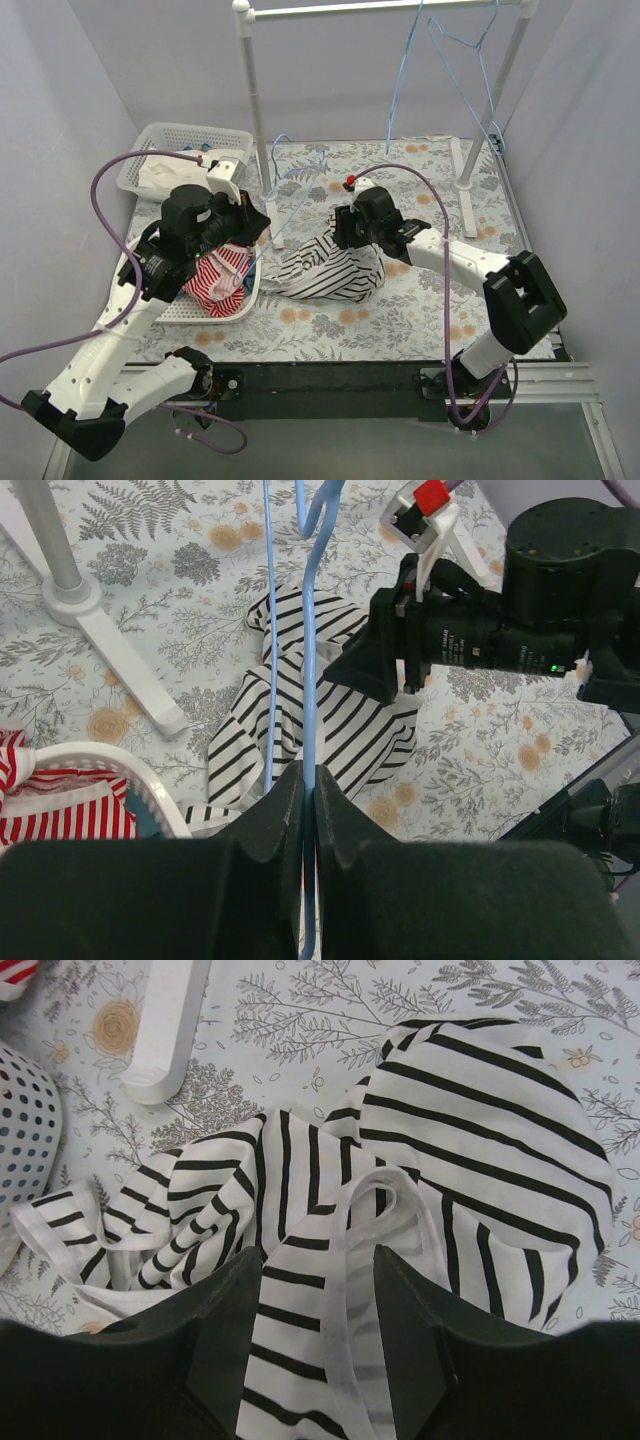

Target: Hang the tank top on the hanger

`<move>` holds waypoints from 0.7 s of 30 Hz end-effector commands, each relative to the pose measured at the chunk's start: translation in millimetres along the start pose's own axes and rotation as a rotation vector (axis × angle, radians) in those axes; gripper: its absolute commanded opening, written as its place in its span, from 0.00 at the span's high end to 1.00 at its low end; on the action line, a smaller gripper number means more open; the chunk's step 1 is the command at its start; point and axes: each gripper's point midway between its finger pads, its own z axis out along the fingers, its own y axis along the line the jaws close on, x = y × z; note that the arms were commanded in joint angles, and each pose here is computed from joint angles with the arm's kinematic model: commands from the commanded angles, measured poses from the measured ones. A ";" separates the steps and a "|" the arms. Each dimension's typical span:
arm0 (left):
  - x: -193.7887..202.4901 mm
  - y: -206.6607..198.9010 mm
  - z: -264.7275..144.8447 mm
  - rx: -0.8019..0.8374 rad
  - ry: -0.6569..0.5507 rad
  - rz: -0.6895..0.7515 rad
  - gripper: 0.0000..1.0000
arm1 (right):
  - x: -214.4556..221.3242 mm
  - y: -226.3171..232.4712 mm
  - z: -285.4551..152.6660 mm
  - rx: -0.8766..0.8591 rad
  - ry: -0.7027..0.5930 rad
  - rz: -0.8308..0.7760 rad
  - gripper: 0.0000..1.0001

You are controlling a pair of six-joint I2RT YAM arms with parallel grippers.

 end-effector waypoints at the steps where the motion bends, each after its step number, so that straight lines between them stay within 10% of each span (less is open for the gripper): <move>1: 7.4 4.1 -29.0 -0.030 -0.017 -0.035 1.00 | -17.8 9.6 16.6 -0.011 -0.031 -0.030 0.44; 7: 28.3 9.2 -39.0 -0.041 0.024 -0.033 1.00 | -5.3 7.4 31.1 0.039 0.000 -0.049 0.51; 14: 53.4 -2.3 -46.0 0.055 0.114 0.024 1.00 | -17.2 -0.7 -8.2 0.084 -0.082 -0.028 0.97; 21: 53.9 -27.3 -58.3 0.213 0.147 0.108 1.00 | 25.9 -6.1 -90.7 0.033 -0.171 0.089 0.99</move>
